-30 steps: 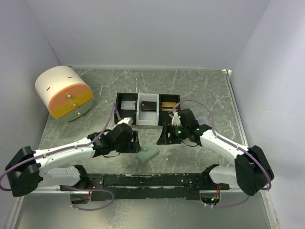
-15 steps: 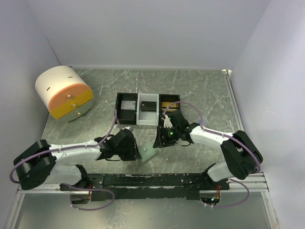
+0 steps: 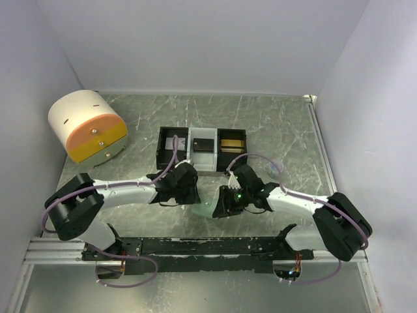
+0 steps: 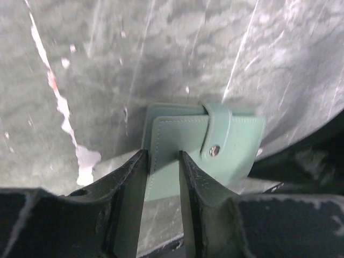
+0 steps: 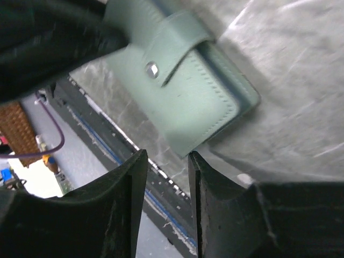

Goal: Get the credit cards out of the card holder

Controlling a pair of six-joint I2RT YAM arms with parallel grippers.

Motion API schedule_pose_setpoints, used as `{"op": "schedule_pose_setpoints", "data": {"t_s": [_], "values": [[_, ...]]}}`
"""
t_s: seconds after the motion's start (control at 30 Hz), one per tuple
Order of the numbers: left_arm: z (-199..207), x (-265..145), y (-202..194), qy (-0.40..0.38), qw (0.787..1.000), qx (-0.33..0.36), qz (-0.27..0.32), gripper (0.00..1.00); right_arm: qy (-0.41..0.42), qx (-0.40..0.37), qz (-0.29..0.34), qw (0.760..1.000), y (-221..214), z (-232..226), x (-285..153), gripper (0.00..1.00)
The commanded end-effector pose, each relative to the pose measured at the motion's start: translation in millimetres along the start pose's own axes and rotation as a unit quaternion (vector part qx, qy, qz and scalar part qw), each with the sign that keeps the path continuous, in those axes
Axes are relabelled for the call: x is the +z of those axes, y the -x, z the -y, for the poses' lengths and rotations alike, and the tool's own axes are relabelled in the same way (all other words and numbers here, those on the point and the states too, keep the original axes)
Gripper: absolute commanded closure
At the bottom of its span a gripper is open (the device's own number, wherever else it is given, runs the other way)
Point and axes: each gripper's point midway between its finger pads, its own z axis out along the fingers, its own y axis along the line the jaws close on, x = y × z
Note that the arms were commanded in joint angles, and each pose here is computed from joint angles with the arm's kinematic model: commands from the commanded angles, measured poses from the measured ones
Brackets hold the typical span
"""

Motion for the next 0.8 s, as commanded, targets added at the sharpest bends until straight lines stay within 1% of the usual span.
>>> {"op": "schedule_pose_setpoints", "data": {"t_s": [0.0, 0.1, 0.17, 0.23, 0.3, 0.4, 0.53, 0.6, 0.67, 0.77], "values": [[20.1, 5.8, 33.3, -0.047, 0.998, 0.024, 0.025, 0.60, 0.053, -0.003, -0.001, 0.999, -9.0, -28.3, -6.3, 0.61], [25.2, 9.5, 46.0, -0.055, 0.997, 0.039, 0.025, 0.60, 0.020, -0.001, 0.029, 0.999, -4.0, -21.4, -14.6, 0.54], [22.1, 11.0, 50.7, -0.039, 0.998, 0.048, 0.025, 0.59, -0.032, -0.004, 0.069, 0.997, 10.1, -9.9, -23.5, 0.48], [13.7, 9.6, 52.1, -0.014, 0.998, 0.050, 0.026, 0.58, -0.075, -0.023, 0.106, 0.991, 29.0, -4.1, -33.6, 0.47], [4.5, 3.8, 52.9, 0.008, 0.999, 0.042, 0.031, 0.57, -0.084, -0.060, 0.118, 0.988, 42.8, -8.0, -36.9, 0.47], [-6.2, -9.7, 48.9, 0.018, 0.999, 0.017, 0.043, 0.55, -0.077, -0.100, 0.105, 0.986, 55.8, -18.5, -31.3, 0.54], [-21.1, -32.4, 40.6, 0.015, 0.997, -0.035, 0.066, 0.53, -0.063, -0.137, 0.096, 0.984, 64.2, -31.9, -20.9, 0.59], [-30.3, -42.9, 35.5, 0.013, 0.995, -0.063, 0.077, 0.52, -0.073, -0.152, 0.089, 0.982, 64.3, -32.7, -15.1, 0.60], [-39.6, -53.0, 31.4, 0.013, 0.993, -0.082, 0.089, 0.50, -0.093, -0.168, 0.077, 0.978, 62.8, -30.3, -8.6, 0.63], [-54.7, -66.5, 26.7, 0.018, 0.989, -0.100, 0.107, 0.45, -0.119, -0.195, 0.063, 0.972, 59.3, -29.2, 0.6, 0.66]]}}
